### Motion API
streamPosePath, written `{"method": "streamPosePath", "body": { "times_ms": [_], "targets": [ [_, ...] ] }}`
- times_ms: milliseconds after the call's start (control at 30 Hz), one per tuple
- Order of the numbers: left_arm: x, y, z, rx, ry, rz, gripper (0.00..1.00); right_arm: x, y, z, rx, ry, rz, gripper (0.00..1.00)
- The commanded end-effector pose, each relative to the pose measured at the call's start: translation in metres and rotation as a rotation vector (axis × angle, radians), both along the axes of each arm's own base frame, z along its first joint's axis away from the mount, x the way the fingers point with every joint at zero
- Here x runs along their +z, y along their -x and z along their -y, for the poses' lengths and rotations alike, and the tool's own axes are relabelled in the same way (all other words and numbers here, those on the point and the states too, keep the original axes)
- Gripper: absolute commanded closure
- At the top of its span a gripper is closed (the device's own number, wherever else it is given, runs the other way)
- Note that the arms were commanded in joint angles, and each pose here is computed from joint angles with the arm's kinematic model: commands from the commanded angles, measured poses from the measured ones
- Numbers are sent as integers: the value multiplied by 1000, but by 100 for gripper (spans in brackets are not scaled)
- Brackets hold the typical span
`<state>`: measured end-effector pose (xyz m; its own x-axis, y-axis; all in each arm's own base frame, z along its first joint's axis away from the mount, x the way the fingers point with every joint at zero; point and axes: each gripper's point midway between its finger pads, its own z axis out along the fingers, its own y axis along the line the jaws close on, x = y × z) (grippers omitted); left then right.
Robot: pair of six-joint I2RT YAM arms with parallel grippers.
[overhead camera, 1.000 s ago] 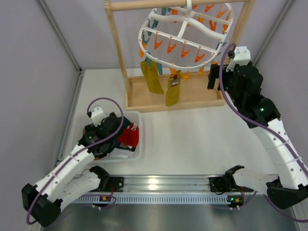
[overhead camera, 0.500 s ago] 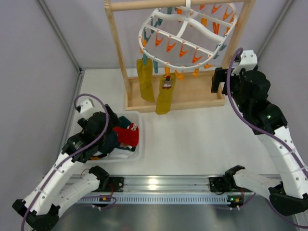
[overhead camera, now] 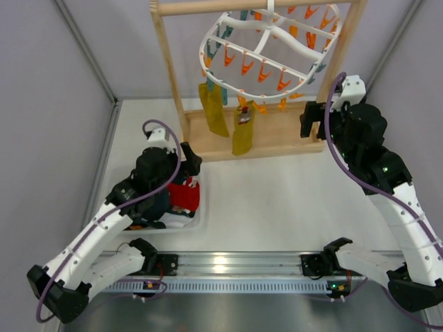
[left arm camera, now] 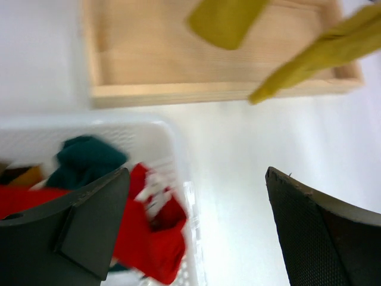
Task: Remove the socks clipped to the hanger
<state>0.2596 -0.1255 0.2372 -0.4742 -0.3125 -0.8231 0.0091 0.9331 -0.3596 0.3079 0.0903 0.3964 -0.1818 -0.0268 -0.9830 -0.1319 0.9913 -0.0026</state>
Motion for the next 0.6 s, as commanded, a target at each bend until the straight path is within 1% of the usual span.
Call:
{"method": "streamPosePath", "body": {
  "times_ms": [0,33,67,100,133,200,233,300,333,400,433,533,567],
  "targets": [
    [39,-17,81,-400,114,224,1,15,9,-7,62,-54,54,5],
    [41,-19,89,-448,107,264,1,20,14,-9,85,-64,71,4],
    [61,-25,100,-482,146,376,1,20,17,-10,97,-68,74,3],
    [49,-21,109,-544,156,388,1,25,23,-10,116,-77,90,2],
    [48,-22,112,-563,153,424,1,27,26,-10,124,-80,98,2],
    [62,-27,117,-581,162,536,1,29,34,-11,147,-84,104,1],
    [51,-31,121,-603,131,540,1,33,41,-13,177,-93,118,1],
    [51,-35,129,-644,115,587,1,36,54,-15,218,-101,137,1],
    [42,-37,137,-689,97,583,1,37,60,-20,256,-108,142,1],
    [37,-41,146,-727,93,591,1,38,71,-22,288,-127,161,1],
    [31,-50,151,-728,80,587,1,40,78,-28,338,-138,172,0],
    [23,-71,153,-685,55,579,1,45,94,-36,414,-157,198,0],
    [18,-87,153,-642,39,561,1,47,99,-37,433,-167,209,1]
  ]
}}
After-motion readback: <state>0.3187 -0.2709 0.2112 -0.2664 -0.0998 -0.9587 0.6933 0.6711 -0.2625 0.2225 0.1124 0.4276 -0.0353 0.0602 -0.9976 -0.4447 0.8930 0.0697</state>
